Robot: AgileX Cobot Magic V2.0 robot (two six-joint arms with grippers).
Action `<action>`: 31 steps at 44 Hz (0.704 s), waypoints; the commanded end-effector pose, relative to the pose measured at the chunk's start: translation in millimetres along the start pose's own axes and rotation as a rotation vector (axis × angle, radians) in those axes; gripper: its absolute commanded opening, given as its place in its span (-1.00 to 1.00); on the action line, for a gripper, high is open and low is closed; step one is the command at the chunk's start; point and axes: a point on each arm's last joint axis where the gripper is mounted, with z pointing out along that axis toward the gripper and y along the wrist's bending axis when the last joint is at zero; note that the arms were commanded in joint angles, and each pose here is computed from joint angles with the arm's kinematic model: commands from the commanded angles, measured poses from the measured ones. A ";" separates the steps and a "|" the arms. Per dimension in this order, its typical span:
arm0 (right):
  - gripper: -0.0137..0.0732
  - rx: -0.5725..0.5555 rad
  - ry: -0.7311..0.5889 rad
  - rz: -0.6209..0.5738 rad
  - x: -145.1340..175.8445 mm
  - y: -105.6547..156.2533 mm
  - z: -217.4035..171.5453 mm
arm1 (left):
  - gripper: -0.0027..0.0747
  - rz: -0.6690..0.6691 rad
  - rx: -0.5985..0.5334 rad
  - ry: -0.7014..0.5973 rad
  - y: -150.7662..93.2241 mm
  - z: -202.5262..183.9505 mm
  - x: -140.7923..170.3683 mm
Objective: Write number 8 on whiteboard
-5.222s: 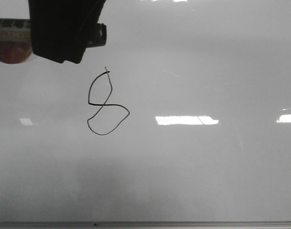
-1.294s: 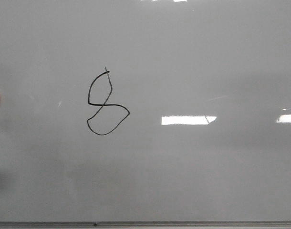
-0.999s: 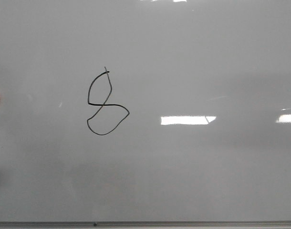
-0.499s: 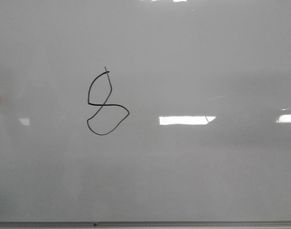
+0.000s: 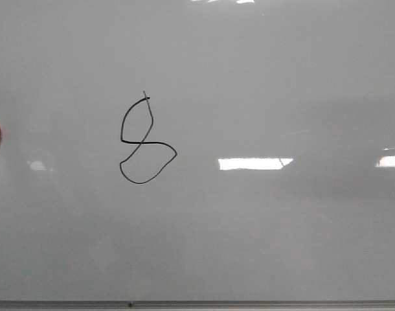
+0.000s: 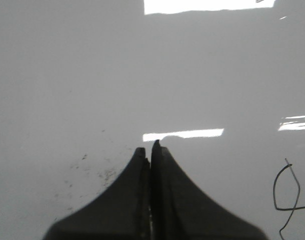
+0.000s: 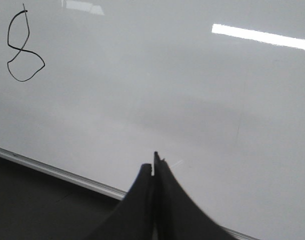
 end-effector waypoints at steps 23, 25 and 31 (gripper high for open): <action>-0.69 0.008 -0.096 0.007 -14.6 -0.6 -2.8 | -0.98 -0.084 -0.068 -0.076 4.9 -37.3 -15.0; -0.69 0.008 -0.096 0.007 -14.6 -0.6 -2.8 | -0.98 -0.084 -0.068 -0.076 4.9 -37.3 -15.0; -0.69 0.008 -0.096 0.007 -14.6 -0.6 -2.8 | -0.98 -0.084 -0.068 -0.076 4.9 -37.3 -15.0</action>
